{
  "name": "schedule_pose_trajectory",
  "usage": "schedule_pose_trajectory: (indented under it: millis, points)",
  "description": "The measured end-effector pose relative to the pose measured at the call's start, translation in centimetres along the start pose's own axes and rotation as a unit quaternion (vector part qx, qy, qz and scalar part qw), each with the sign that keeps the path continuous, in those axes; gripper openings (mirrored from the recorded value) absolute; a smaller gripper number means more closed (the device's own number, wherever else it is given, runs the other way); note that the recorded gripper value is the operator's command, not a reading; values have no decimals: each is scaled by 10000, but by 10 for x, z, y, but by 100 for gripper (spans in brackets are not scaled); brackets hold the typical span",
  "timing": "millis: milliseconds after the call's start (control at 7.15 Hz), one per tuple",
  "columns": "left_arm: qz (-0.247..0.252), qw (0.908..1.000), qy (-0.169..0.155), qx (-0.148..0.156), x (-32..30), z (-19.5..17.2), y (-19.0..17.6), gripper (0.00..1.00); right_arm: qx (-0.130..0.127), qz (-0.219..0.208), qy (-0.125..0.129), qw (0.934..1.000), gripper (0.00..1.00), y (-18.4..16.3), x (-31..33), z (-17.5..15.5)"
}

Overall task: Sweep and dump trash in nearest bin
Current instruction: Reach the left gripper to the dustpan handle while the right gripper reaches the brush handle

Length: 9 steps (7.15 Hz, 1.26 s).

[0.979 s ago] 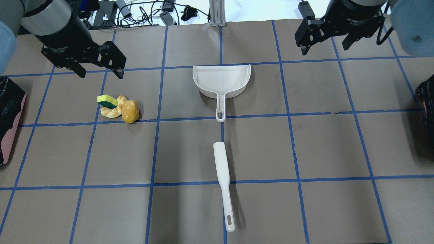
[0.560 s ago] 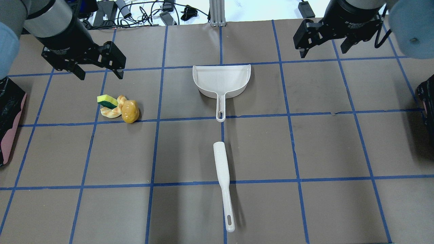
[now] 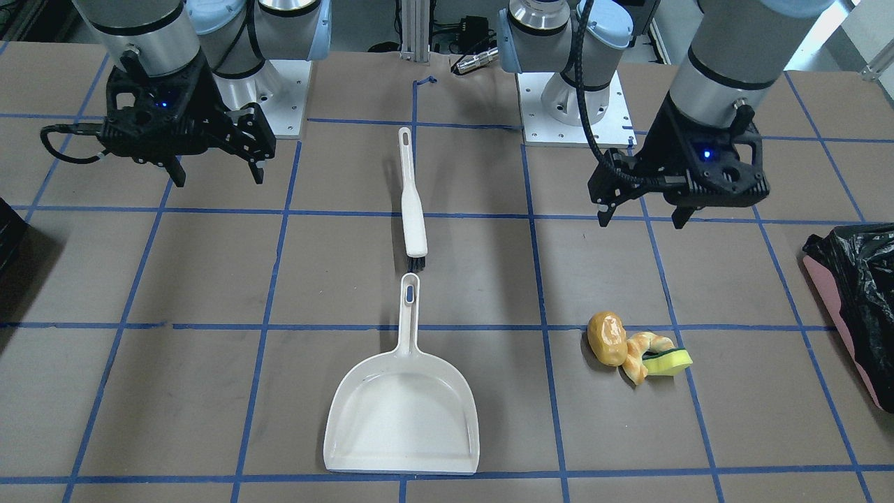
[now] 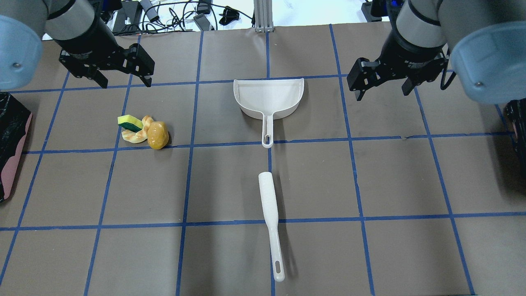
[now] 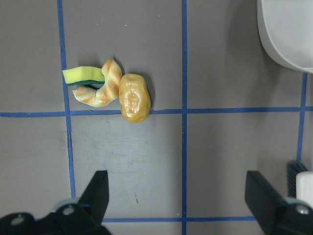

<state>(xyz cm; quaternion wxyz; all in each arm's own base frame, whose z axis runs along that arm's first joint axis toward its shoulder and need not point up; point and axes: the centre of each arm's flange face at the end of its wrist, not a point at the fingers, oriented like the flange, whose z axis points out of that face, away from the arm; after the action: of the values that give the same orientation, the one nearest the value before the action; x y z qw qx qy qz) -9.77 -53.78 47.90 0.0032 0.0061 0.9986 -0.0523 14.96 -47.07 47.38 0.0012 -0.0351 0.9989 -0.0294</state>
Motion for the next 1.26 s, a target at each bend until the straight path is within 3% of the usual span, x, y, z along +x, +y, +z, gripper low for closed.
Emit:
schedule_pose_trajectory:
  millis: [280,699,979,1259]
  points:
    - [48,9999,-9,153,1,29,-40,100,-419,231,-274,9985,100,27,-29,43]
    - [81,9998,87,161,63,61,-86,100,-823,-6,-420,9957,100,65,-88,89]
    - [179,9996,168,118,122,100,-96,100,-960,-205,-413,9943,100,84,-110,112]
    - [354,9989,310,46,176,141,-94,100,-918,-354,-382,9944,100,110,-145,153]
